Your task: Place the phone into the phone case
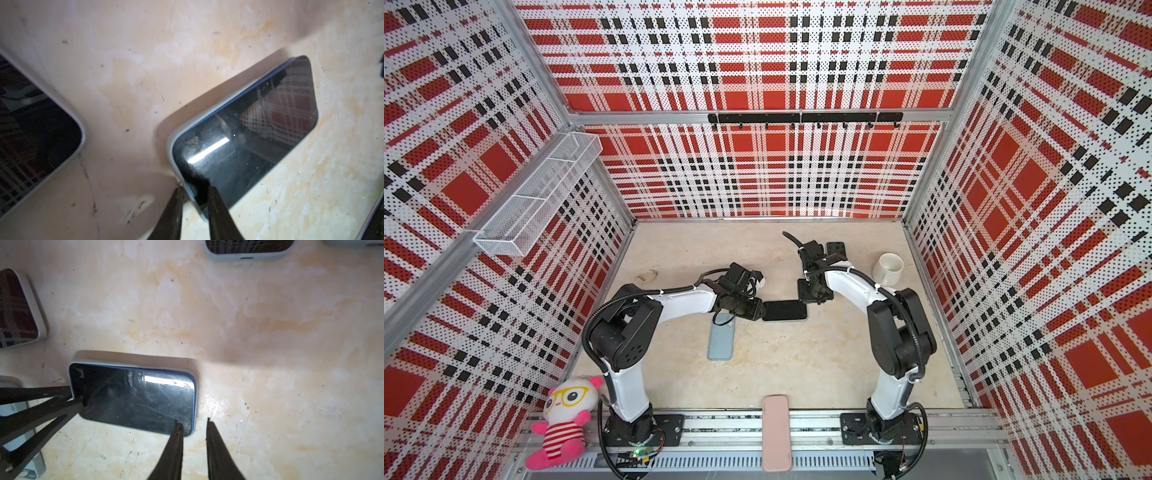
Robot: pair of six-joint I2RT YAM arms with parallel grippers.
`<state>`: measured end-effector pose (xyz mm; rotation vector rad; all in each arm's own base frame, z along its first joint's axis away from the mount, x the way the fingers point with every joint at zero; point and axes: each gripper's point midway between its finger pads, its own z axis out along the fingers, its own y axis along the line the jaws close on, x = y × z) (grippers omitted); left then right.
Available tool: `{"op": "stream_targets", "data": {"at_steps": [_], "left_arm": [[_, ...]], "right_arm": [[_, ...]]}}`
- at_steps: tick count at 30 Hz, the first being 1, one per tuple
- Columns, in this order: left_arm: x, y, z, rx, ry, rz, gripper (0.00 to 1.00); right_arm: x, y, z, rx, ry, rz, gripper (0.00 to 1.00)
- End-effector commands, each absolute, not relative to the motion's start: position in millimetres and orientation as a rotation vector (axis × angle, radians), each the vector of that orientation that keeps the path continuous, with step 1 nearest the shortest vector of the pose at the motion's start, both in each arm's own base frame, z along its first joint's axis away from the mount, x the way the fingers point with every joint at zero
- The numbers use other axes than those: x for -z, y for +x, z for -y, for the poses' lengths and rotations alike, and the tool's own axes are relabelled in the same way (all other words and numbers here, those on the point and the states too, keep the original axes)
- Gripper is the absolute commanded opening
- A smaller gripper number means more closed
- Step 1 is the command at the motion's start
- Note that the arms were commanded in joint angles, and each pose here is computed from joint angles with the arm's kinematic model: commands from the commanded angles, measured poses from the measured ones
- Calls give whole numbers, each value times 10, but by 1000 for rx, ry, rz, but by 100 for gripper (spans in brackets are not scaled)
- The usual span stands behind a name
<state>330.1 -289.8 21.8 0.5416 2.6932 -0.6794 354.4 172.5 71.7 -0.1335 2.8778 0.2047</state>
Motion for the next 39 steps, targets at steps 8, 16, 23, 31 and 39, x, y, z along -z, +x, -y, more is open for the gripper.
{"op": "stream_targets", "data": {"at_steps": [8, 16, 23, 31, 39], "left_arm": [[-34, 3205, 2688, 498, 578, -2773, 27], [-34, 3199, 2699, 461, 604, -2766, 27], [-15, 3193, 2715, 460, 610, -2769, 27], [14, 3184, 2726, 456, 615, -2776, 27], [6, 3216, 2711, 440, 598, -2774, 28]], "right_arm": [[-472, 3606, -1744, -177, -231, -2951, 20], [-235, 3605, -1683, -107, -256, -3002, 15], [-62, 3580, -1680, -89, -279, -3047, 13], [247, 3423, -1615, -55, -278, -3127, 9], [644, 3158, -1654, -72, -276, -3219, 9]]}}
